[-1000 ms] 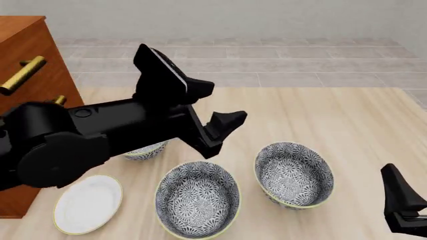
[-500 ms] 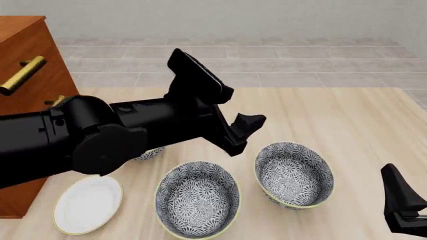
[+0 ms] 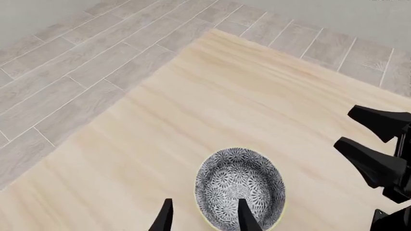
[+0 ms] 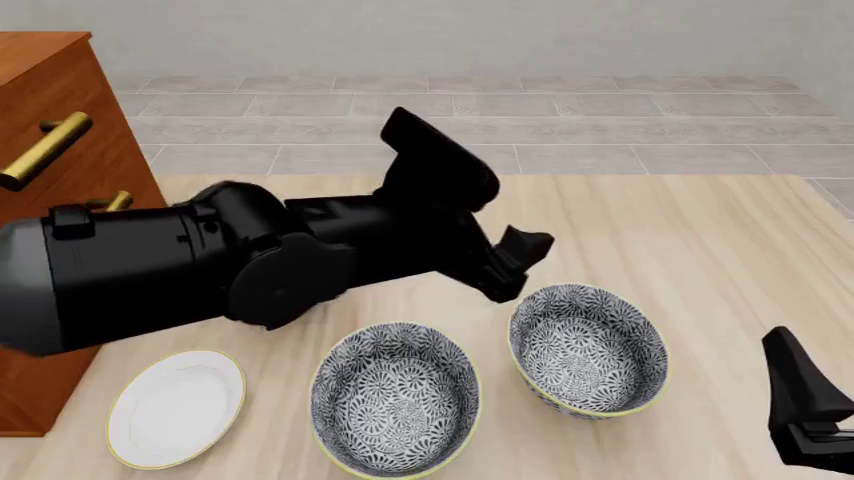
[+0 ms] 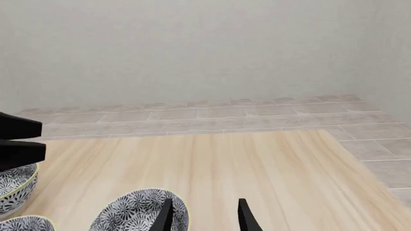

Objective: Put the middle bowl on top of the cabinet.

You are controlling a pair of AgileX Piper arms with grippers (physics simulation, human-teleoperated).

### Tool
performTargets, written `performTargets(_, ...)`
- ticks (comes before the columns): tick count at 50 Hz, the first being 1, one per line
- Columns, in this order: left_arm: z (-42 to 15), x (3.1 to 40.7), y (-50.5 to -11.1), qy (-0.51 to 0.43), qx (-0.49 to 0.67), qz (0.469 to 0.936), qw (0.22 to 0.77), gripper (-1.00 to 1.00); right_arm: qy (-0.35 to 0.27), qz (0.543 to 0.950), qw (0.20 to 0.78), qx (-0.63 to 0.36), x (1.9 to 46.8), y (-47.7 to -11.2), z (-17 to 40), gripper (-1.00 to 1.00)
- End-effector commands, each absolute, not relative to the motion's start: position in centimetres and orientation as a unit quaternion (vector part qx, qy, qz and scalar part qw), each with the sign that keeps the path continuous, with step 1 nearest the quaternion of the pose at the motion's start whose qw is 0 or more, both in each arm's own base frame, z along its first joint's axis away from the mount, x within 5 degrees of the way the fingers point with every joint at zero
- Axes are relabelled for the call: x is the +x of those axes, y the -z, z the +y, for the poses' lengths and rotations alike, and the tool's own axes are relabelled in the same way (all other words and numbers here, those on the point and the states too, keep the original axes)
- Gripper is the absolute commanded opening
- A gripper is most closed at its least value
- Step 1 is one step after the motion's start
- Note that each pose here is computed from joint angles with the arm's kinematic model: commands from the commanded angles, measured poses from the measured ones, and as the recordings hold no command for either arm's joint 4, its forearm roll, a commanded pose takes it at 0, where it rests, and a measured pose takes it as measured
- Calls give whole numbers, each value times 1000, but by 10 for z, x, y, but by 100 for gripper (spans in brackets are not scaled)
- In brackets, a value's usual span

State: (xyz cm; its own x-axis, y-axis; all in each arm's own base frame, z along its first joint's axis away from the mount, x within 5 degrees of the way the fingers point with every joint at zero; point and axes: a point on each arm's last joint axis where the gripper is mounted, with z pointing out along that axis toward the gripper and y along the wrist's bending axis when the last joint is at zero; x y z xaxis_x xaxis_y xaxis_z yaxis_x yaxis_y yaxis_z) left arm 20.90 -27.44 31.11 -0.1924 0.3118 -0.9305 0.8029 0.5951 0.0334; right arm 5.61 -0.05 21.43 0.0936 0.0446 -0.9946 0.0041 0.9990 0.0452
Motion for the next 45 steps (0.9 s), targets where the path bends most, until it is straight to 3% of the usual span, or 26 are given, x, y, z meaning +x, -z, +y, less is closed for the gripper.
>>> performTargets(1, -283, 220, -301, 245, 361, 752, 493, 100, -16, 672, 740, 20, 56, -215, 0, 100)
performTargets(45, -288, 242, -268, 243, 317, 798, 451, 100, -20, 664, 747, 32, 56, -216, -1, 100)
